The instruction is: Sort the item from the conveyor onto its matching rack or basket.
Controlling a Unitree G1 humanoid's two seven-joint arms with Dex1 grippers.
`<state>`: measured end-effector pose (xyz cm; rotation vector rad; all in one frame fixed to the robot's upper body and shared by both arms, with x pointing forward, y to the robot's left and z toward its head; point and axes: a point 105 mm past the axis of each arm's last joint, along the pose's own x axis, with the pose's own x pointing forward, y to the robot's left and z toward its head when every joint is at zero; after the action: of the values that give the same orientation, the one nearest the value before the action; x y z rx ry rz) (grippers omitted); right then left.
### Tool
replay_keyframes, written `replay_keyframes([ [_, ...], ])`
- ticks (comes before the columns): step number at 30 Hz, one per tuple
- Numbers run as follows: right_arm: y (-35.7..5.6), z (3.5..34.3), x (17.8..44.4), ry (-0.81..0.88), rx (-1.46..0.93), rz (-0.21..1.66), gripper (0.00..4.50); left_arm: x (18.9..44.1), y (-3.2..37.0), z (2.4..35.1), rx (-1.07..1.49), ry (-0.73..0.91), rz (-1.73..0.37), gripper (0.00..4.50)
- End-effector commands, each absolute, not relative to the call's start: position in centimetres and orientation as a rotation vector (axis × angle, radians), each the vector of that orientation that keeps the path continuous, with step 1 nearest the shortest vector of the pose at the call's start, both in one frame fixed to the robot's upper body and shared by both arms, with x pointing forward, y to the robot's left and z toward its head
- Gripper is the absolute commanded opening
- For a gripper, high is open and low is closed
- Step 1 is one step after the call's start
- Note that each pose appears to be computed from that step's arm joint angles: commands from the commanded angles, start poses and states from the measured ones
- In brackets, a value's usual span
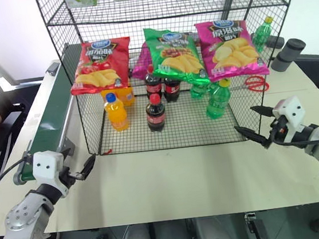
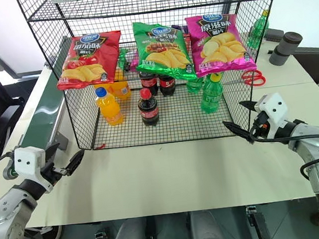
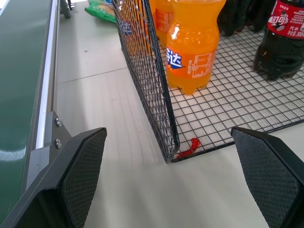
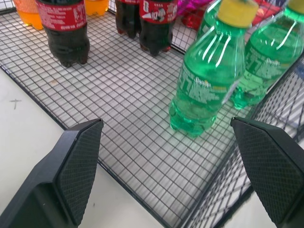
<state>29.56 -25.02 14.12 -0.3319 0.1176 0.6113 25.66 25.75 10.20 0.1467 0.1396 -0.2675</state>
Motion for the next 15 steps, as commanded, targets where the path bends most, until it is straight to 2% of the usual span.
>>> replay_keyframes([
  [1,-24.38,15.74,29.61,0.065,-0.343,0.62,4.48,25.72,26.18,11.12,0.169,0.111,-0.251,4.5],
  [15,-24.77,15.21,29.48,0.077,-0.338,0.619,4.48,25.59,25.92,11.24,0.168,0.107,-0.265,4.5],
])
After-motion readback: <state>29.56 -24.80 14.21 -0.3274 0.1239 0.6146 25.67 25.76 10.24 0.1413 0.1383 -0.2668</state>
